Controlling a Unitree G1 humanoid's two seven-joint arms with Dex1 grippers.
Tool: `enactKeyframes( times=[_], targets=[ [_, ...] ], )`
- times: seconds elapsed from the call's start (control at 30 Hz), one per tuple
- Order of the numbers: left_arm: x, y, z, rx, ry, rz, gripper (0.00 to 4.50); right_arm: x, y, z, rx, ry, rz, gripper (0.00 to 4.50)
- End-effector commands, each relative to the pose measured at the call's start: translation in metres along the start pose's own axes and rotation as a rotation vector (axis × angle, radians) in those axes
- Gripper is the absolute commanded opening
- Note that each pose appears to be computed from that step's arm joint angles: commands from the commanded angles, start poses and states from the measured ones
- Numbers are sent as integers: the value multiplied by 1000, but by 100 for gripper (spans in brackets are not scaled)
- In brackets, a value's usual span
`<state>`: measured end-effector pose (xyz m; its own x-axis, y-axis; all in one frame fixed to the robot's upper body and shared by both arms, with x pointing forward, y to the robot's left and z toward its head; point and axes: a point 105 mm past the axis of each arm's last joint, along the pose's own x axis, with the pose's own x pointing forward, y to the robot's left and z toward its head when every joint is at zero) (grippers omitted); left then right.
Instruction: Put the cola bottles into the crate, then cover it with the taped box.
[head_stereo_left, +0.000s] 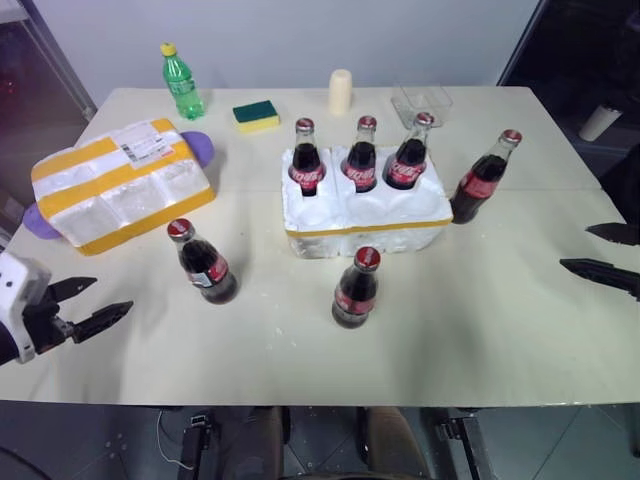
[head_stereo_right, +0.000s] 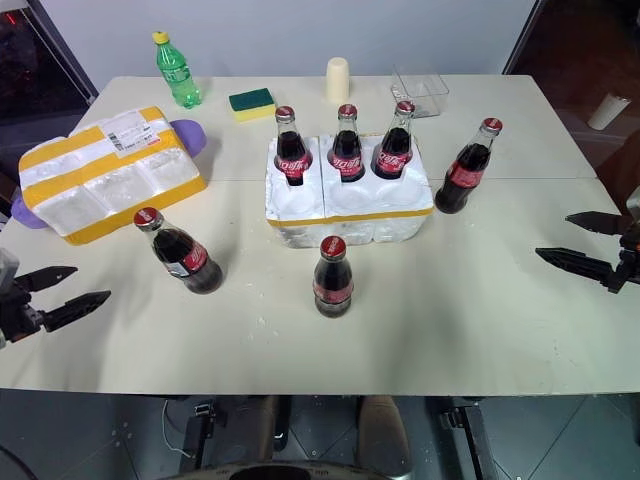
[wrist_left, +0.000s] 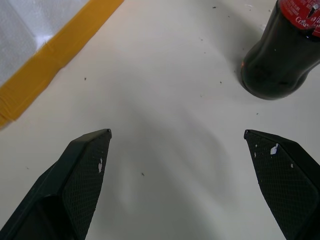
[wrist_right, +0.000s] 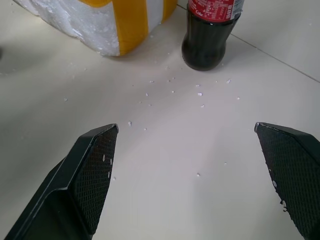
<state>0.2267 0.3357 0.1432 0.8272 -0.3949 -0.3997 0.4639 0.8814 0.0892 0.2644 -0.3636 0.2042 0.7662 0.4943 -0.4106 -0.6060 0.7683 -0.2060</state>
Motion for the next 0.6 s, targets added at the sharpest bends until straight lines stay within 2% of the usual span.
enactKeyframes(
  times=[0.03, 0.4, 0.6],
  targets=[
    [-2, -4, 12, 46, -32, -15, 446, -4, -2, 9, -29, -35, -14, 450],
    [8, -2, 22, 17, -88, -9, 446, -6, -4, 2, 10, -42, -41, 450],
    [29, -16, 54, 12, -202, -148, 446, -11, -2, 25, 31, -107, 11, 450]
  ],
)
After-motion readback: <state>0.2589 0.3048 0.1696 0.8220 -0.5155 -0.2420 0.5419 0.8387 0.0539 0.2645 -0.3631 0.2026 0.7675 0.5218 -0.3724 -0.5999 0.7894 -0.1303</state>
